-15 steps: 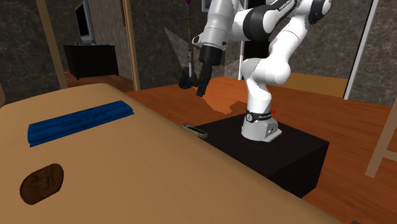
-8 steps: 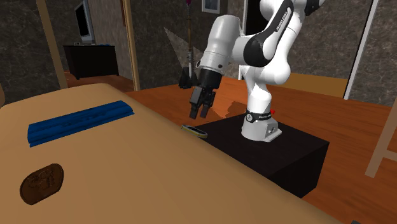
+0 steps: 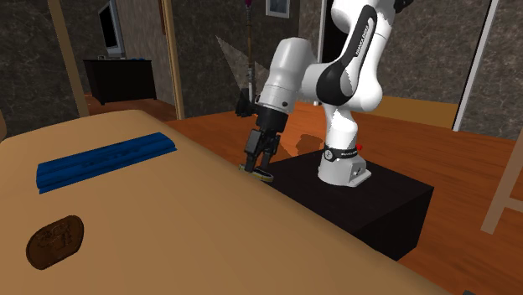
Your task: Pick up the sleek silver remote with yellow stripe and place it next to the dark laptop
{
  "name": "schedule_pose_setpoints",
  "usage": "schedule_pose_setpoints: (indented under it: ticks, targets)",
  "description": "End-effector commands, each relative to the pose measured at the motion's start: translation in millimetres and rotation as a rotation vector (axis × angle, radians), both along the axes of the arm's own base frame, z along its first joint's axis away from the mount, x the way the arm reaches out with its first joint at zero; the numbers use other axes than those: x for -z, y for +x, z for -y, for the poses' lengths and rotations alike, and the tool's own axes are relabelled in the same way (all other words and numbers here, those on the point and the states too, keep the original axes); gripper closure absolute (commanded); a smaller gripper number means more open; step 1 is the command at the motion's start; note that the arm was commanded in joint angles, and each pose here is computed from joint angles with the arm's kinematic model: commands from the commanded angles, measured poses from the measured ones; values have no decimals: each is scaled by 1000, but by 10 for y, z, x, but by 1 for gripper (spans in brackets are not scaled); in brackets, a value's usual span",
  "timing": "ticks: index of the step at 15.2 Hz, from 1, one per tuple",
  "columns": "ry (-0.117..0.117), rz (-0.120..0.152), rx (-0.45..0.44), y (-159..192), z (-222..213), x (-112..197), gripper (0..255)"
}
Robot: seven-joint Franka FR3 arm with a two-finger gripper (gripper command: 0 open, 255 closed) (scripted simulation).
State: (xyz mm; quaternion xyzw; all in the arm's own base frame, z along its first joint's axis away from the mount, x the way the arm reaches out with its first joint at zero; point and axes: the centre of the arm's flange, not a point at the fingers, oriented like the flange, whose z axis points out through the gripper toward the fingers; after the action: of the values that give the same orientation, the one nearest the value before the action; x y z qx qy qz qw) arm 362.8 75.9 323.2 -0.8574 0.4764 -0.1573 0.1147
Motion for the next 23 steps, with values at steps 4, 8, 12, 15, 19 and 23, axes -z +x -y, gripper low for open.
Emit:
schedule_pose_setpoints:
  ticks: [4,8,12,15,19,23]
  targets:
    - [0,1,0,10,3,23,0]
    - [0,0,0,9,3,22,255]
    - [0,0,0,9,3,22,255]
    - [0,0,0,10,3,22,255]
    - [0,1,0,10,3,-135,255]
    - [0,1,0,10,3,-347,255]
